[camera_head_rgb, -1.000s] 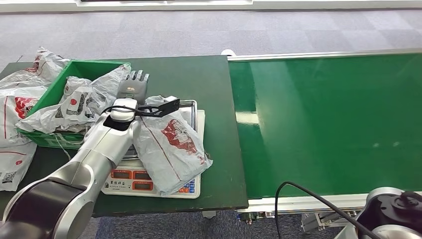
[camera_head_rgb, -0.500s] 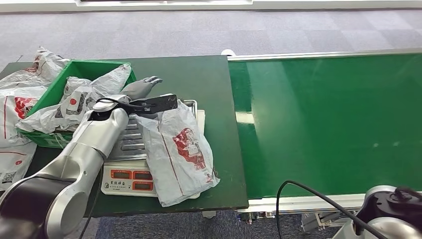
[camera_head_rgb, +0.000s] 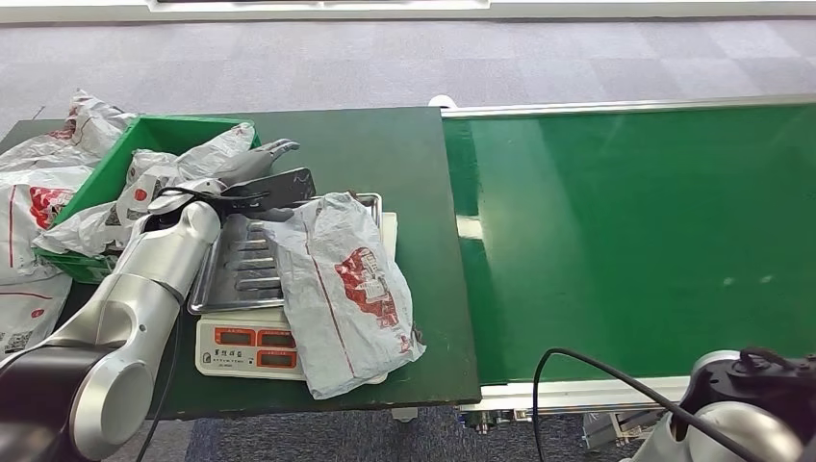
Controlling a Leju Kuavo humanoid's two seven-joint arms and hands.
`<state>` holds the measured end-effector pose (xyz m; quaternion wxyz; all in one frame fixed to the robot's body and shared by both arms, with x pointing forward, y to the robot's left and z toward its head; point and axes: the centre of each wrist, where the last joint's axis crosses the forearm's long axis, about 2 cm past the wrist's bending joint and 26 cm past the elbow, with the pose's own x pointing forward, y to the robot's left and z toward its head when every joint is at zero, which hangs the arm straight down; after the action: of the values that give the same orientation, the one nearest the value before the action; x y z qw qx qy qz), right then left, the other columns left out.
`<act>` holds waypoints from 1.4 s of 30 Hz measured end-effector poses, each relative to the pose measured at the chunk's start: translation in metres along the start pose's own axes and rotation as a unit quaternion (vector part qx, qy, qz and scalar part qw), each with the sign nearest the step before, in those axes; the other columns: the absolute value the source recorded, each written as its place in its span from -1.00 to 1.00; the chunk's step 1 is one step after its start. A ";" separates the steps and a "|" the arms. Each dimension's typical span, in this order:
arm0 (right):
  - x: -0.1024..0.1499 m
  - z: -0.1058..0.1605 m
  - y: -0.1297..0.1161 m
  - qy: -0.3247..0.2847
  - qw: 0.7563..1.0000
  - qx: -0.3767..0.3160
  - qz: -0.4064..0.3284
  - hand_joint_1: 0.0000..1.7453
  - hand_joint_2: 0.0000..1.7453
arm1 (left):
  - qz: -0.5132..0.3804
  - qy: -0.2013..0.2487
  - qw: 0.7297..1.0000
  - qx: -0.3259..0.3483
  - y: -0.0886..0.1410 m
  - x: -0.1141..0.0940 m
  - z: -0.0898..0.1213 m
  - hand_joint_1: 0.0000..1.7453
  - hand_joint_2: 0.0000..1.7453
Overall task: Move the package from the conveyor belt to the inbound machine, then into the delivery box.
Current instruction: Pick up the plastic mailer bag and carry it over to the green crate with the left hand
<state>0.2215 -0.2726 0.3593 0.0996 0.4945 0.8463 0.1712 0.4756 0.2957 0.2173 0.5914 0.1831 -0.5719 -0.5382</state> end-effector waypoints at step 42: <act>-0.015 0.043 0.009 0.062 0.995 0.073 0.003 -1.00 1.00 | 0.215 -0.172 0.960 -0.054 -0.138 -0.086 0.080 1.00 1.00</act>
<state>0.2507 -0.2733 0.3237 0.0101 0.4916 0.8596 0.1391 0.3664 0.3514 0.0839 0.5949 -0.0716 -0.6611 -0.4516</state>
